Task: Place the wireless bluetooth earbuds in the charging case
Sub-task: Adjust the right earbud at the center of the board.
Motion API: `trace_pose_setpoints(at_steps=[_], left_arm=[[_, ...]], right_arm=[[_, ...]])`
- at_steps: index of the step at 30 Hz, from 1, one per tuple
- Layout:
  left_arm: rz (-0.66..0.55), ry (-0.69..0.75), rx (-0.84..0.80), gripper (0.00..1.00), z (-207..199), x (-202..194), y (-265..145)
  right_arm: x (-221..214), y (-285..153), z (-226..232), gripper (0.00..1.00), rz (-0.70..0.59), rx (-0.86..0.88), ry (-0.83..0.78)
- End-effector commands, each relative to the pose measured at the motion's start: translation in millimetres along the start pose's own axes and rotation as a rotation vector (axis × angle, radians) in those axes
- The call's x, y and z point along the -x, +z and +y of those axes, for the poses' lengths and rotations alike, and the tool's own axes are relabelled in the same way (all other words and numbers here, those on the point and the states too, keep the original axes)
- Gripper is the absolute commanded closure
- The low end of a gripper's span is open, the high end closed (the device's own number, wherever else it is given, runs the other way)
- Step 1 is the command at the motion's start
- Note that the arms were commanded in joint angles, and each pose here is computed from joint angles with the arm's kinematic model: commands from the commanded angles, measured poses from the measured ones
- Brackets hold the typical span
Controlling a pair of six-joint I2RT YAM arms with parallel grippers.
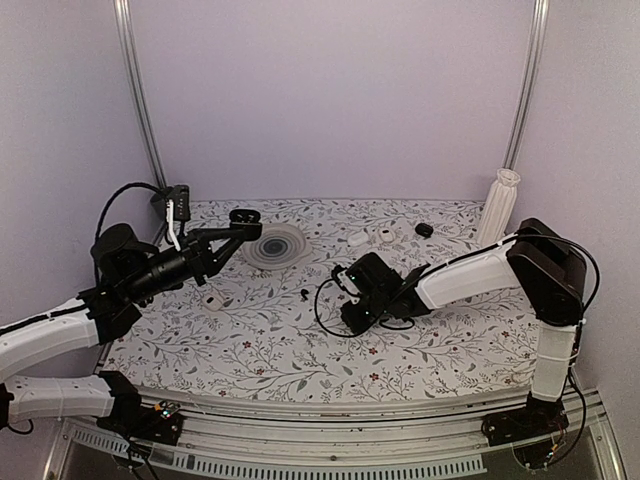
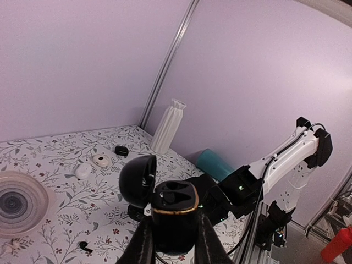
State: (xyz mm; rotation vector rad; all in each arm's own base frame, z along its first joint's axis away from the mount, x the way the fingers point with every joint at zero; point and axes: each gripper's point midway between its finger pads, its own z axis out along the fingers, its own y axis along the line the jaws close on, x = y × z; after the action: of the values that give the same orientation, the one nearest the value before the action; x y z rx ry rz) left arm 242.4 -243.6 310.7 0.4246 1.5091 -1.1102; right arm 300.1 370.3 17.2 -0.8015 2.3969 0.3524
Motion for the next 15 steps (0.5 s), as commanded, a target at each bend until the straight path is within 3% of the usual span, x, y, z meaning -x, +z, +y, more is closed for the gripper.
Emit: trace_pose_setpoints(at_steps=[1, 10, 15], left_arm=[[-0.024, 0.033, 0.016, 1.00, 0.1, 11.6, -2.6], [-0.020, 0.041, 0.007, 1.00, -3.2, 15.1, -1.5], [-0.019, 0.051, 0.004, 1.00, -4.8, 18.0, -0.8]], right_arm=[[-11.7, 9.9, -0.4, 0.84, 0.044, 0.013, -0.017], [-9.0, 9.2, -4.3, 0.82, 0.040, 0.010, -0.018], [-5.6, 8.6, -5.1, 0.75, 0.036, 0.010, -0.017]])
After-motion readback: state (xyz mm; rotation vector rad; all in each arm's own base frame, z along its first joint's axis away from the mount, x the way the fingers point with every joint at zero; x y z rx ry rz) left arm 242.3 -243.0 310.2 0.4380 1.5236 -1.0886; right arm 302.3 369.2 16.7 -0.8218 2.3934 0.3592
